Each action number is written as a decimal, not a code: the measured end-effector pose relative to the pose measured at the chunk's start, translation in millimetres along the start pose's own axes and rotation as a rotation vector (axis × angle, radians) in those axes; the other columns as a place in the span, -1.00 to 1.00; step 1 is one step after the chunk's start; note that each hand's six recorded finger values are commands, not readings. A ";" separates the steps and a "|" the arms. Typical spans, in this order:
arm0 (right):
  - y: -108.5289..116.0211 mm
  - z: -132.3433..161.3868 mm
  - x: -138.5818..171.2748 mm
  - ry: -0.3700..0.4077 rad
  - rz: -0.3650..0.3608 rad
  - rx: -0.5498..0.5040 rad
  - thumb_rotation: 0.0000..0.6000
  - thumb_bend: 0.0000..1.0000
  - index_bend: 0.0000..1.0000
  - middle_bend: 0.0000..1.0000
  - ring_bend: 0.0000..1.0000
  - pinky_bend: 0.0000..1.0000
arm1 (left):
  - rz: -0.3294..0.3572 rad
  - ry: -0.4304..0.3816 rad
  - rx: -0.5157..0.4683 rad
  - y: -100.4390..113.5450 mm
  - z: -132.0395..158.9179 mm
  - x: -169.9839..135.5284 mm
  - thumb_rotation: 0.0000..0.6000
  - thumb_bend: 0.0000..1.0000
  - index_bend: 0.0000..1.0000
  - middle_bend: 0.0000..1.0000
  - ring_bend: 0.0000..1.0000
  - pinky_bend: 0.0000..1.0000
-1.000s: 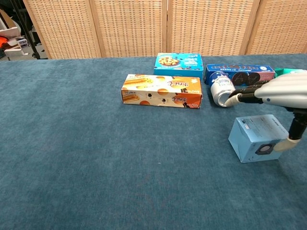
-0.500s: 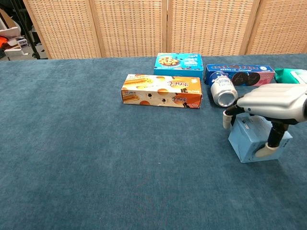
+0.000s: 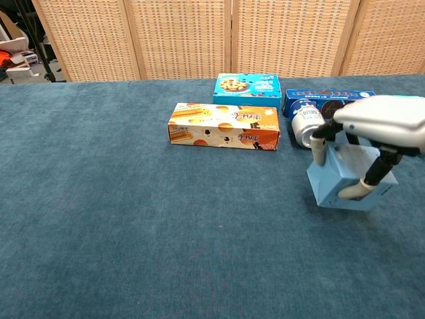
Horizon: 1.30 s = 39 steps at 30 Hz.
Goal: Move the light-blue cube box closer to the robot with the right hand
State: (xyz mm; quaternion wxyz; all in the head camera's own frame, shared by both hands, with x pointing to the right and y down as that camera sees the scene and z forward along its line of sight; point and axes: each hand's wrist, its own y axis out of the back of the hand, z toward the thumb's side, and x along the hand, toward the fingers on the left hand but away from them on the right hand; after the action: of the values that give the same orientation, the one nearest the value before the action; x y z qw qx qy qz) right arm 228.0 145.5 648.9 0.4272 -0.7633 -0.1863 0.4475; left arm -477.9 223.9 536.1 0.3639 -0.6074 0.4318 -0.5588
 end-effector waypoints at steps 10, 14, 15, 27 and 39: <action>23.7 -23.6 12.8 0.020 -0.206 -0.432 1.00 -0.05 -0.06 0.00 -0.30 0.13 | -0.001 -0.011 -0.001 -0.5 2.9 -1.9 1.00 -1.00 -1.00 -1.00 -1.00 -1.00; 18.6 -38.9 18.9 0.026 -0.270 -0.567 1.00 0.03 -0.04 0.03 -0.30 0.13 | -0.004 -0.014 0.003 -1.7 4.5 -2.5 1.00 -1.00 -1.00 -1.00 -1.00 -1.00; 14.4 -43.4 20.5 0.025 -0.285 -0.600 1.00 0.06 -0.04 0.02 -0.30 0.13 | -0.006 -0.014 0.004 -2.3 5.0 -2.6 1.00 -1.00 -1.00 -1.00 -1.00 -1.00; -35.0 -48.8 16.4 0.005 -0.397 -0.858 1.00 0.17 -0.04 0.00 -0.30 0.13 | -0.018 -0.017 0.004 -5.8 7.9 -2.3 1.00 -1.00 -1.00 -1.00 -1.00 -1.00; -67.0 -56.4 12.6 -0.051 -0.381 -0.886 1.00 0.24 -0.04 -0.13 -0.52 -0.38 | -0.025 -0.016 0.007 -7.4 7.6 -1.1 1.00 -1.00 -1.00 -1.00 -1.00 -1.00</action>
State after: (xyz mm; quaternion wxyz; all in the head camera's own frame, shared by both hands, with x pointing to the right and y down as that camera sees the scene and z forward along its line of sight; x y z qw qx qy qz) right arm 288.7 164.4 710.4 0.1306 -0.8129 -0.5058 0.2576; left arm -469.4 227.3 541.7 0.3623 -0.6161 0.4194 -0.5597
